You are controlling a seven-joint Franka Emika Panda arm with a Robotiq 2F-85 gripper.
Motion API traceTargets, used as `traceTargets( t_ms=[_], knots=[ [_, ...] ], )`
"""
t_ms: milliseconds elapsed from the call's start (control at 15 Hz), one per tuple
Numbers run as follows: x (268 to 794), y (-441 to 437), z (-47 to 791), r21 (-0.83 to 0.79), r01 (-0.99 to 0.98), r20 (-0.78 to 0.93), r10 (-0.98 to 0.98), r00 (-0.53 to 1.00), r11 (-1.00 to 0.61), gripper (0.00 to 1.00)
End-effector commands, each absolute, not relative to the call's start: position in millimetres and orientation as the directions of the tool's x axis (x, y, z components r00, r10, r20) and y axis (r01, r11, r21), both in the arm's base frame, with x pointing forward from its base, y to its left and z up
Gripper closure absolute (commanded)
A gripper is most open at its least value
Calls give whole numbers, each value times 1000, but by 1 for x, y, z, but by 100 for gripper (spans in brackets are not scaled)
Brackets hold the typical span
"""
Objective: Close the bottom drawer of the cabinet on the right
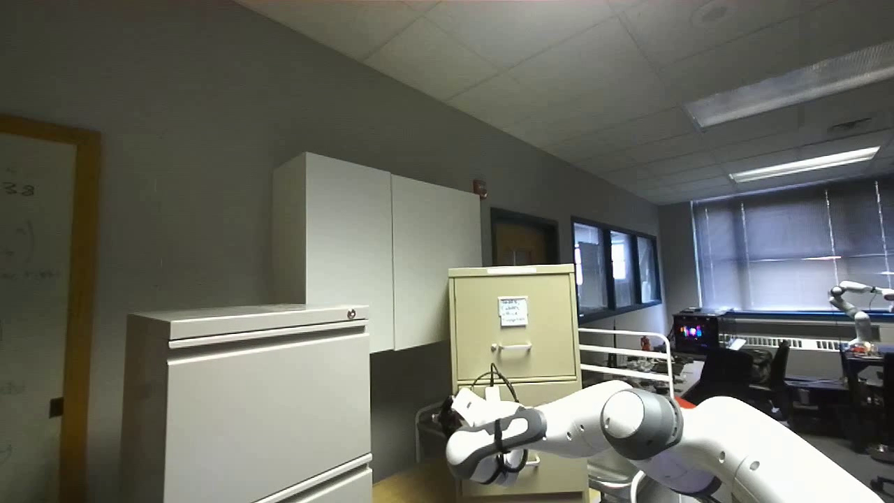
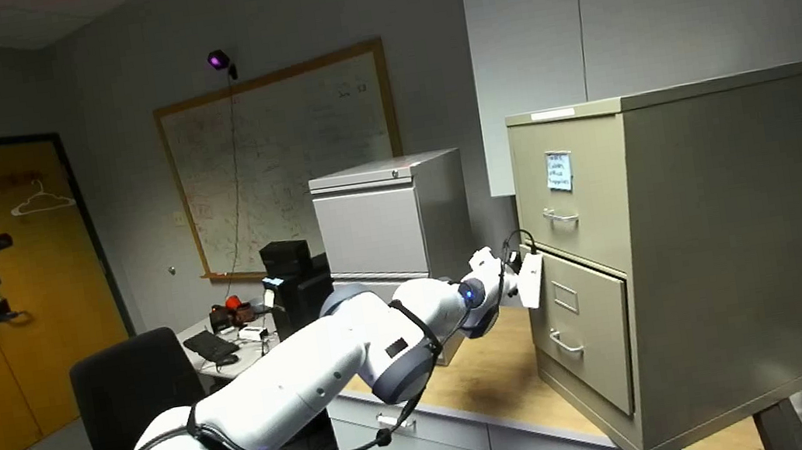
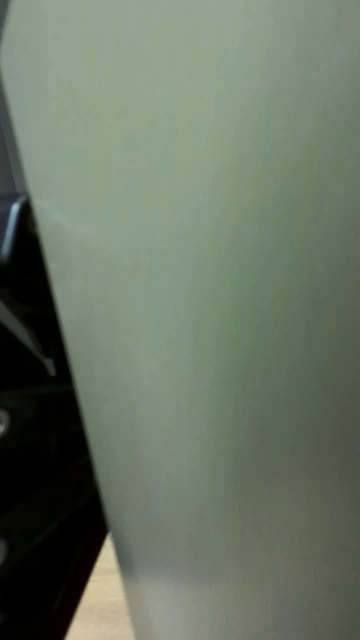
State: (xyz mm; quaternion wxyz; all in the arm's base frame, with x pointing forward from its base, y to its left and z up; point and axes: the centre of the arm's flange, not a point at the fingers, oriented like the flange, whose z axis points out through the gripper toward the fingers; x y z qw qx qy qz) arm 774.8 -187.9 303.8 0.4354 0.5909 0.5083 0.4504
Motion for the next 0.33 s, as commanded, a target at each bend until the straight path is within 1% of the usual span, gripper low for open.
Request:
traceTargets(
  t_ms=[0,67,133,267],
  knots=[
    [724,-183,356,926,310,189,975,115,-216,90],
    [726,-179,352,920,327,190,976,110,-216,83],
    [727,-176,348,915,340,186,976,113,-214,69],
    [727,-178,345,915,343,177,976,129,-211,53]
  ],
)
